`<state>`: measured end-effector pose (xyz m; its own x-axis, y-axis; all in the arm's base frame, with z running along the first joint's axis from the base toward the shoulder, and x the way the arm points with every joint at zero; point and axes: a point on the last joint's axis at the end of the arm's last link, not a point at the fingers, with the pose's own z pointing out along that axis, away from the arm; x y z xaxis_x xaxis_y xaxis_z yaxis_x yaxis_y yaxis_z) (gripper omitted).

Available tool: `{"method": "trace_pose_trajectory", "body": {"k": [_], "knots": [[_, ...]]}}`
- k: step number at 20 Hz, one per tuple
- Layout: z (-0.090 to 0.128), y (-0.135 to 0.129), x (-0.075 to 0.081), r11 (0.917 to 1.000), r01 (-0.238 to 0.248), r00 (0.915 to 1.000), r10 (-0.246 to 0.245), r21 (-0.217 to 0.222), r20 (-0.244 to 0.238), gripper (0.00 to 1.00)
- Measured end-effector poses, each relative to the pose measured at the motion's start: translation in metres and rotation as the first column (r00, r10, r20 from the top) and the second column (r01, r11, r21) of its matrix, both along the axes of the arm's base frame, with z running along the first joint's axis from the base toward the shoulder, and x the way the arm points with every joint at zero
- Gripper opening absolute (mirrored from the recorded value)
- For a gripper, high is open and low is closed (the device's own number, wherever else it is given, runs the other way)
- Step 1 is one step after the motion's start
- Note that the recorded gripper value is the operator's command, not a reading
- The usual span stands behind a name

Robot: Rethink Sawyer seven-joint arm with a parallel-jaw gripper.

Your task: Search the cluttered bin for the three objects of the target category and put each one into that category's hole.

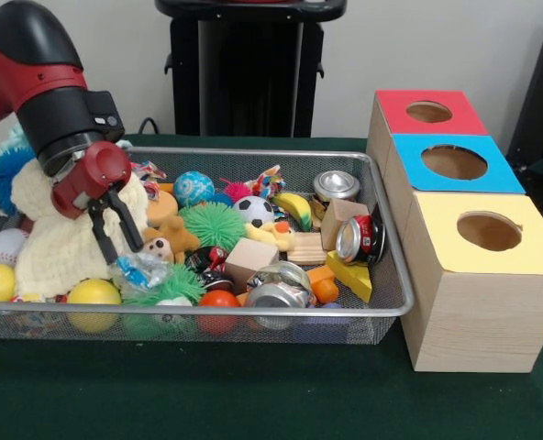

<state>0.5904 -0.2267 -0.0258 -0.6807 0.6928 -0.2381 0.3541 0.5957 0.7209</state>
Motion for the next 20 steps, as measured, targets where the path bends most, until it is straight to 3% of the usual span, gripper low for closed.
{"method": "trace_pose_trajectory", "body": {"k": [6,20], "knots": [[-0.0017,0.0032,-0.0046,0.9993,-0.035,0.9987,0.036,0.013,-0.037,1.0],[-0.0034,0.0046,-0.0045,0.999,-0.042,0.9984,0.042,0.014,-0.037,1.0]]}}
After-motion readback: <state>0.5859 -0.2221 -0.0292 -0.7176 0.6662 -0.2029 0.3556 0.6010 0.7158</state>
